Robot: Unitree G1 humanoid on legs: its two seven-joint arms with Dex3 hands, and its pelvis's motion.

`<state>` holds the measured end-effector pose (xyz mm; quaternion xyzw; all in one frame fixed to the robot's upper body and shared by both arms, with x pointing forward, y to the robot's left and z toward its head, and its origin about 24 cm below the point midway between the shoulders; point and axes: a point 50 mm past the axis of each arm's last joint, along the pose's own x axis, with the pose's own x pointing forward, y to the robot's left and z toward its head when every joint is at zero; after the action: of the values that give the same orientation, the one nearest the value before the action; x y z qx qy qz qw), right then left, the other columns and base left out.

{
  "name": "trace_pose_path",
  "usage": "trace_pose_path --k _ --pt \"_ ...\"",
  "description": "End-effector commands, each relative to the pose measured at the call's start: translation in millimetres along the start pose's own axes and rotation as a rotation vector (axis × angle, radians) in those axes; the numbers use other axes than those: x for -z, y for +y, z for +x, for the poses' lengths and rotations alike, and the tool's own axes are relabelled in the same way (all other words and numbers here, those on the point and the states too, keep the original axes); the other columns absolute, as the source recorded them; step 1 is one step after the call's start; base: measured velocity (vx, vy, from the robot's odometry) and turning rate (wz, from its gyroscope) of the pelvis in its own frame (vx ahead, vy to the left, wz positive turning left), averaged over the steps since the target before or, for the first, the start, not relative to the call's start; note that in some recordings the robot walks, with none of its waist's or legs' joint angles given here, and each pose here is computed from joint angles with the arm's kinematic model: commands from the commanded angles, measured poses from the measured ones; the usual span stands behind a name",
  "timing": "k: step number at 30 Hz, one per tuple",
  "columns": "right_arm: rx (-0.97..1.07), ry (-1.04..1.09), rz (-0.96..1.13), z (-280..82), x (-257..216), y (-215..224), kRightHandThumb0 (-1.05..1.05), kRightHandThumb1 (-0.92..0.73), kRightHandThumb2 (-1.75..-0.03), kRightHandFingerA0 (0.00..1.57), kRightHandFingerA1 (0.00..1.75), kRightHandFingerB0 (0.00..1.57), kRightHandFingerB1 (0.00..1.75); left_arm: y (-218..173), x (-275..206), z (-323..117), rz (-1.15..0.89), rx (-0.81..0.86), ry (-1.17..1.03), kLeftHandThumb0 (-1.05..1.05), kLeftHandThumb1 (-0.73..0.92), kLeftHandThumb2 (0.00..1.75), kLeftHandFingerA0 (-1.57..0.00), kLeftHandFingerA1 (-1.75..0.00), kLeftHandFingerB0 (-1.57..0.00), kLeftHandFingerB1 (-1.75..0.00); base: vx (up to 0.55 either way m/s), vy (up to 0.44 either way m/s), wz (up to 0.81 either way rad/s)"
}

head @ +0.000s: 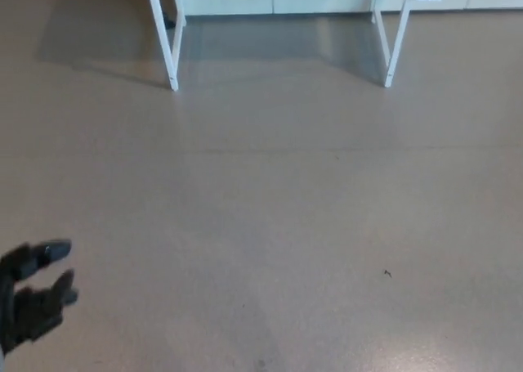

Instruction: The robot walks towards a desk on which an air pump is kept in the middle. It lifts it up and holds it with its left hand and uses its right hand to compress it by pushing its handle inwards.

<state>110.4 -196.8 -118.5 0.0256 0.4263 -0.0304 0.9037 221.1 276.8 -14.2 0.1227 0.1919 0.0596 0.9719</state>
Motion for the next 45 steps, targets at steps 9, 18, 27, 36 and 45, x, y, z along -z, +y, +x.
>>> trace_pose_path --k 9,18,27,36,45 --pt "-0.140 -0.644 -0.276 -44.4 -170.0 -20.6 -0.83 -0.90 -0.67 0.05 0.29 0.00 0.12 32.0 -11.4 -55.2 -0.048 0.114 -0.142 -0.75 0.77 1.05 0.00 -0.20 0.00 -0.17 0.09 0.231 -0.20" --pt "-0.081 -0.629 -0.321 -26.9 -178.1 -12.1 -0.84 -0.85 -1.15 0.00 0.26 0.00 0.19 22.1 -12.6 -41.7 0.044 0.149 -0.114 -0.71 0.76 1.05 0.00 -0.20 0.00 -0.19 0.12 0.086 0.07" --pt "-0.047 -0.602 -0.343 -16.8 -155.7 -20.5 -0.78 -0.84 -1.12 0.01 0.31 0.00 0.22 17.3 9.4 -48.6 0.022 0.163 -0.090 -0.65 0.90 0.71 -0.02 -0.19 -0.02 -0.17 0.14 -0.191 0.03" --pt "-0.022 -0.504 -0.358 -29.6 -111.4 -36.7 -0.80 -0.85 -1.13 0.01 0.31 0.00 0.21 11.3 42.6 -72.8 0.060 0.181 -0.004 -0.73 0.72 1.06 0.00 -0.27 -0.04 -0.23 0.20 0.028 -0.10" --pt "-0.015 -0.465 -0.348 -32.6 -98.7 -40.3 -0.78 -0.81 -1.09 0.03 0.36 0.02 0.21 13.6 54.7 -80.3 0.081 0.193 0.045 -0.75 0.73 1.04 -0.01 -0.25 -0.01 -0.21 0.31 0.224 -0.11"
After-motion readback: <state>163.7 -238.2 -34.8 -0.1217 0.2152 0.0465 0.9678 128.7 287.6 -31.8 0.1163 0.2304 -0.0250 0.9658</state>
